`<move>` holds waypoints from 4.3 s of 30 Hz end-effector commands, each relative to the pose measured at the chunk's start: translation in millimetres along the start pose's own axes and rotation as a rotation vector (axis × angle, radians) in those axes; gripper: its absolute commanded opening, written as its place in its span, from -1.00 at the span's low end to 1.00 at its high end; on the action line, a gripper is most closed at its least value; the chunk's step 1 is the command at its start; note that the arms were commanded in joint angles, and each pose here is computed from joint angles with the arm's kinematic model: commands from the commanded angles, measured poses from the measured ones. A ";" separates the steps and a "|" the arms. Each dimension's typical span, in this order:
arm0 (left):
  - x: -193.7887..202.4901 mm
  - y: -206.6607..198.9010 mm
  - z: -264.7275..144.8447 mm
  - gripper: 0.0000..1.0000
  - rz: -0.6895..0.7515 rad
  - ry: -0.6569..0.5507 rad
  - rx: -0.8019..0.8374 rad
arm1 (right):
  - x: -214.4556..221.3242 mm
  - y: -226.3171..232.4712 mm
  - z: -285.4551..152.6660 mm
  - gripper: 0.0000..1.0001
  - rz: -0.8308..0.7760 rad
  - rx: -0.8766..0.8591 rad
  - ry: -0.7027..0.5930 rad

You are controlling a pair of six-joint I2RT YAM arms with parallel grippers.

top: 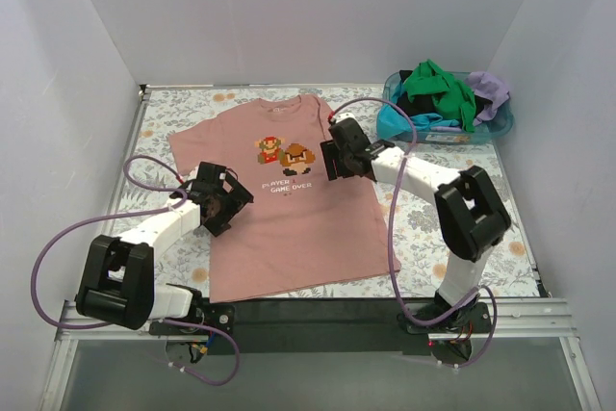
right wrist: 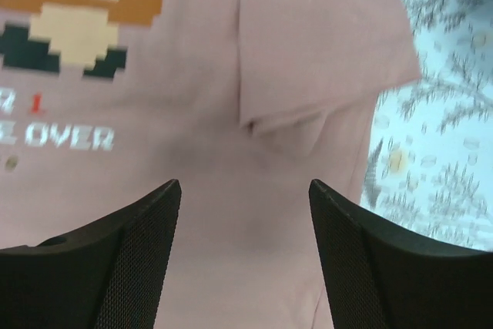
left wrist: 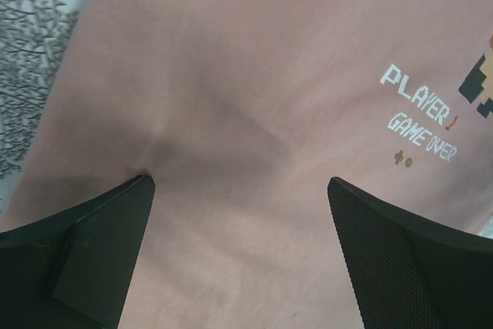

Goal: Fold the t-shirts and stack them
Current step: Flatten the tshirt out

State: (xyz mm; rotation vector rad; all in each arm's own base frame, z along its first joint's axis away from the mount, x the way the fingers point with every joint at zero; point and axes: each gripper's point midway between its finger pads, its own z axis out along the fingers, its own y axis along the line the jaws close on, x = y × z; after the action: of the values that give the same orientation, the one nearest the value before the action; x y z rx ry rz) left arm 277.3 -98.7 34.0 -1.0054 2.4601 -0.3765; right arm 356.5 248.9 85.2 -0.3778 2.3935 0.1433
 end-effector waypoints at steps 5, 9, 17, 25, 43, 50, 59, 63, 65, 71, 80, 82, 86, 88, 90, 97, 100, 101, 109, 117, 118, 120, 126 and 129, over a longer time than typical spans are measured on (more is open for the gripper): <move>3.5 47.1 -1.6 0.95 -0.004 -0.029 -0.193 | -32.8 -9.2 48.7 0.45 -0.141 0.041 0.022; 4.6 45.8 0.2 0.95 0.001 -0.020 -0.189 | -24.7 -21.8 72.2 0.26 -0.133 0.078 0.070; 6.3 48.1 3.6 0.96 0.009 -0.009 -0.202 | -18.7 -43.6 86.3 -0.43 -0.100 0.110 0.102; 4.4 48.4 2.1 0.96 0.009 -0.020 -0.202 | -81.0 -71.7 70.5 -0.78 -0.106 0.176 -0.016; 16.6 33.5 -3.9 0.96 0.025 0.047 -0.104 | -244.3 -164.9 107.5 -0.59 -0.141 0.230 -0.360; -2.6 -13.5 -39.2 0.97 0.041 -0.006 0.093 | -256.2 -119.3 58.4 0.97 -0.118 0.084 -0.433; -90.1 -95.5 -72.7 0.96 0.029 -0.251 0.208 | -103.5 -21.1 -61.0 0.97 0.091 -0.130 -0.244; -135.2 -137.0 -31.4 0.96 0.062 -0.200 0.223 | -5.8 29.9 -64.8 0.97 0.108 -0.194 -0.088; -160.1 -142.0 -8.2 0.96 0.073 -0.204 0.184 | 34.0 41.3 -62.1 0.97 0.131 -0.219 -0.001; -212.3 -136.6 87.2 0.96 0.071 -0.156 0.034 | 85.5 36.6 -43.4 0.97 0.093 -0.157 0.107; -215.2 -25.8 119.0 0.96 -0.063 -0.168 -0.266 | 132.6 -7.4 -18.4 0.97 0.065 -0.037 0.265; -207.3 8.8 116.9 0.96 -0.146 -0.137 -0.329 | 130.9 -19.9 -9.8 0.97 0.053 -0.011 0.277; -152.4 80.9 97.5 0.96 -0.259 -0.039 -0.461 | 125.3 -37.8 16.3 0.97 0.080 -0.001 0.318; -140.0 85.1 75.8 0.96 -0.292 -0.053 -0.448 | 112.5 -43.4 27.4 0.97 0.080 -0.009 0.307; -103.5 97.2 57.7 0.95 -0.322 0.000 -0.432 | 87.8 -44.7 46.0 0.97 0.064 -0.017 0.278; 23.3 86.8 25.3 0.87 -0.279 0.154 -0.237 | 9.9 -26.9 112.6 0.97 -0.016 -0.117 0.206; 62.8 77.0 13.7 0.87 -0.224 0.201 -0.208 | -29.7 -25.7 137.0 0.97 -0.056 -0.117 0.151; 66.6 73.2 5.9 0.87 -0.220 0.195 -0.192 | -36.3 -27.3 144.1 0.97 -0.061 -0.109 0.139; 72.9 56.0 -52.9 0.87 -0.204 0.124 -0.060 | -108.9 -41.3 123.2 0.97 -0.124 -0.036 0.026; 0.3 -29.3 -142.9 0.97 -0.121 -0.128 0.290 | -121.1 -34.0 25.6 0.97 -0.008 -0.103 -0.036; -8.2 -36.6 -142.6 0.96 -0.100 -0.156 0.285 | -126.2 -34.3 1.9 0.97 0.015 -0.113 -0.065; -30.8 -60.1 -149.0 0.96 -0.062 -0.231 0.312 | -84.2 -28.0 -4.5 0.97 0.081 -0.152 0.019; -83.7 -132.4 -94.0 0.96 0.167 -0.309 0.225 | -65.4 -28.3 -20.2 0.97 0.085 -0.167 -0.018; -116.7 -173.6 -56.7 0.96 0.234 -0.294 0.205 | -83.0 -29.9 -7.3 0.97 0.063 -0.150 -0.035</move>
State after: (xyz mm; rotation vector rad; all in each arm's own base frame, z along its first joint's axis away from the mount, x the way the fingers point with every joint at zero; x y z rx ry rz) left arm 370.4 -141.1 192.0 -0.7661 2.2047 -0.4675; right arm 402.3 227.8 153.2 -0.3532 2.3856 0.3568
